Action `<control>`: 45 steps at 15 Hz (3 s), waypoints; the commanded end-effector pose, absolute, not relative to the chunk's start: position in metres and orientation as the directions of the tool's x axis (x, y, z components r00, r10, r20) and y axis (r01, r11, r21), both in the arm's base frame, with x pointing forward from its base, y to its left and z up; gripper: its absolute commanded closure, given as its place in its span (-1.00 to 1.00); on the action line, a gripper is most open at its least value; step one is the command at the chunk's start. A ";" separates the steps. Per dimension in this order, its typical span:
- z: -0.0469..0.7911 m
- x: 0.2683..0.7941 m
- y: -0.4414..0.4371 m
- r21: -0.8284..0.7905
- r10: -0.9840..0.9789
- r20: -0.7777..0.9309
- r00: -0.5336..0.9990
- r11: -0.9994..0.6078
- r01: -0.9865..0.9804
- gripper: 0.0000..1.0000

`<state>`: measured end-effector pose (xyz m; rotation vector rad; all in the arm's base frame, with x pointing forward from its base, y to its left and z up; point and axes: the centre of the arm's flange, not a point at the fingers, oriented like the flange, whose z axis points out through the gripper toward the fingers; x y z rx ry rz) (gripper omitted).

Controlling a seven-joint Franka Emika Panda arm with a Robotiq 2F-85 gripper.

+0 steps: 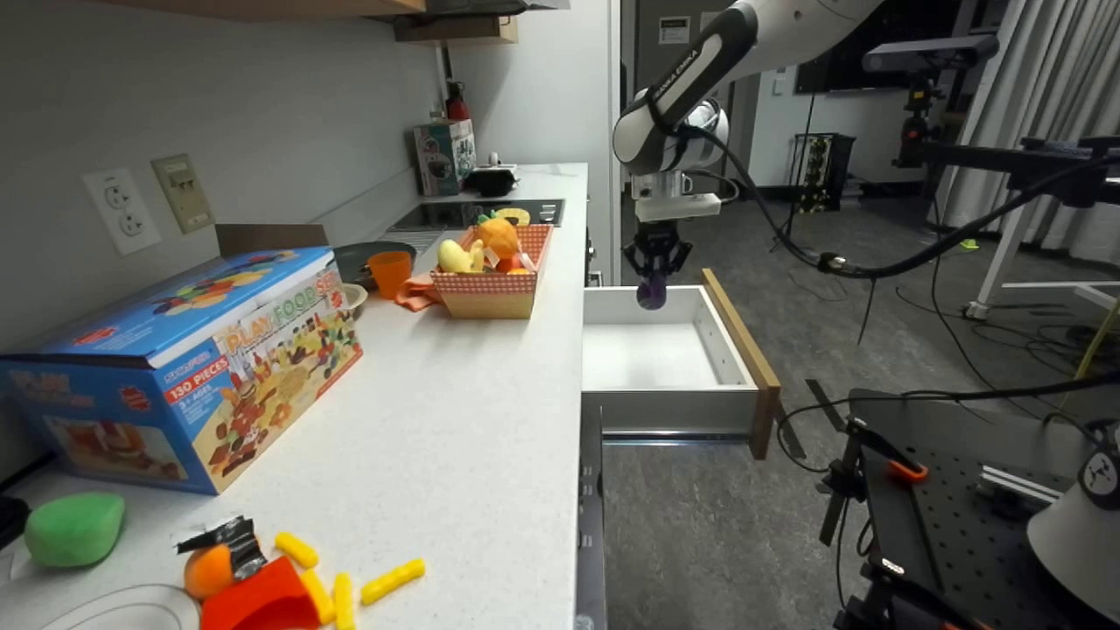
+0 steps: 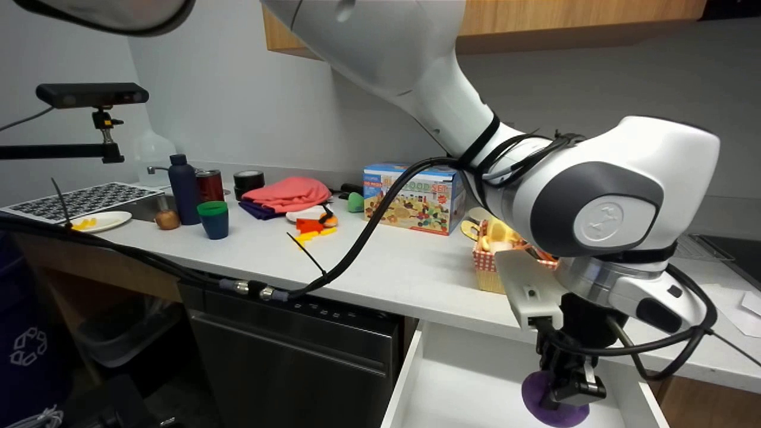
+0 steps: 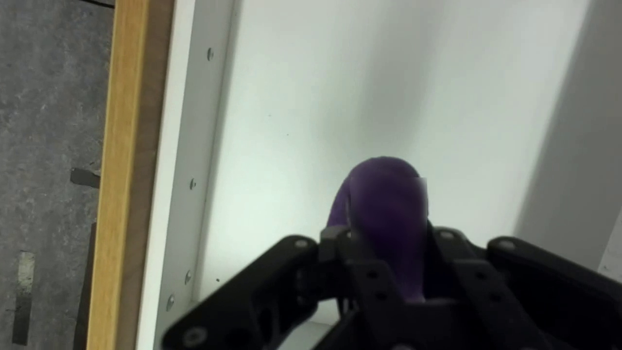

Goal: Open the drawer, then put the purple and pineapple plushies in the drawer and then close the drawer

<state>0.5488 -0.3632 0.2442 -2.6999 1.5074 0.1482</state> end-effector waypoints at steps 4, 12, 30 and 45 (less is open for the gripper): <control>0.280 0.538 -0.340 -0.039 -0.784 0.021 0.620 -0.620 -0.783 -0.28; 0.337 0.609 -0.364 -0.059 -0.700 0.110 0.705 -0.713 -0.699 -1.00; 0.358 0.789 -0.350 -0.166 -0.366 0.286 0.886 -0.929 -0.331 -1.00; 0.323 0.815 -0.348 -0.207 -0.243 0.290 0.926 -0.960 -0.187 -1.00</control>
